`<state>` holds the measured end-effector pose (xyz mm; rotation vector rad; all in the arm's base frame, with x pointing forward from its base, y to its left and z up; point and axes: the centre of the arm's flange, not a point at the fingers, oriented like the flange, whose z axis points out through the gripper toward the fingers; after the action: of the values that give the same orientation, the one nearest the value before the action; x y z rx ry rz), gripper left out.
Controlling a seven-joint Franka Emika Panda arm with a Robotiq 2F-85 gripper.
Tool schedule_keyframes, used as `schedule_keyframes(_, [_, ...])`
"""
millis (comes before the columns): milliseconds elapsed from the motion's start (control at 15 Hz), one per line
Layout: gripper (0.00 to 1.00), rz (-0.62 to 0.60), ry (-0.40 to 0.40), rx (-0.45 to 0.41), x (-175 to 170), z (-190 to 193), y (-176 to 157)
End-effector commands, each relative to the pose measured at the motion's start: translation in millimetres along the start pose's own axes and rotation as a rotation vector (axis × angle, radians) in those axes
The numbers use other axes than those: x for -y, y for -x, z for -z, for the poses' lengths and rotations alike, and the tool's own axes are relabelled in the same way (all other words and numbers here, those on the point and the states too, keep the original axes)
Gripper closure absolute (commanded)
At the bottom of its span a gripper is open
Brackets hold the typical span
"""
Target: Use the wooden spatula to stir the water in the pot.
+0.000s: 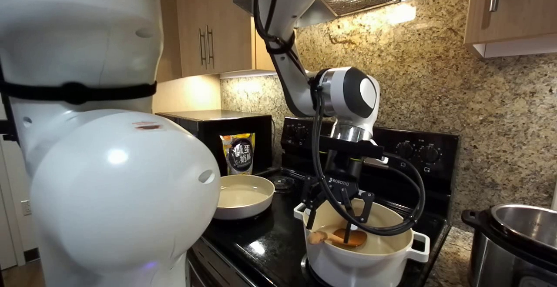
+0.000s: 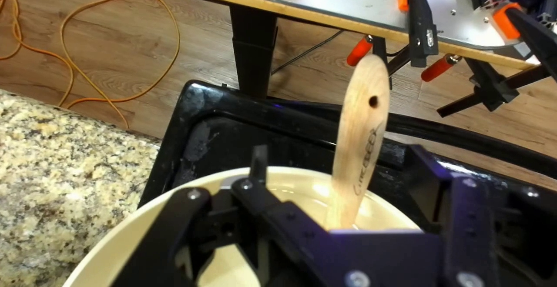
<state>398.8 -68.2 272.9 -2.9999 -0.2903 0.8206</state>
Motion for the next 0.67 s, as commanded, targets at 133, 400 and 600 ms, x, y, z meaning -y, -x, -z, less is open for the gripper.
schedule_keyframes(133, [0.44,0.052,-0.018,-0.012,-0.5,-10.7,-11.0])
schedule_keyframes(400, [0.69,0.025,-0.024,-0.019,-1.8,-11.4,-4.5])
schedule_keyframes(600, [0.89,0.011,-0.025,-0.020,-3.5,-9.4,-0.5])
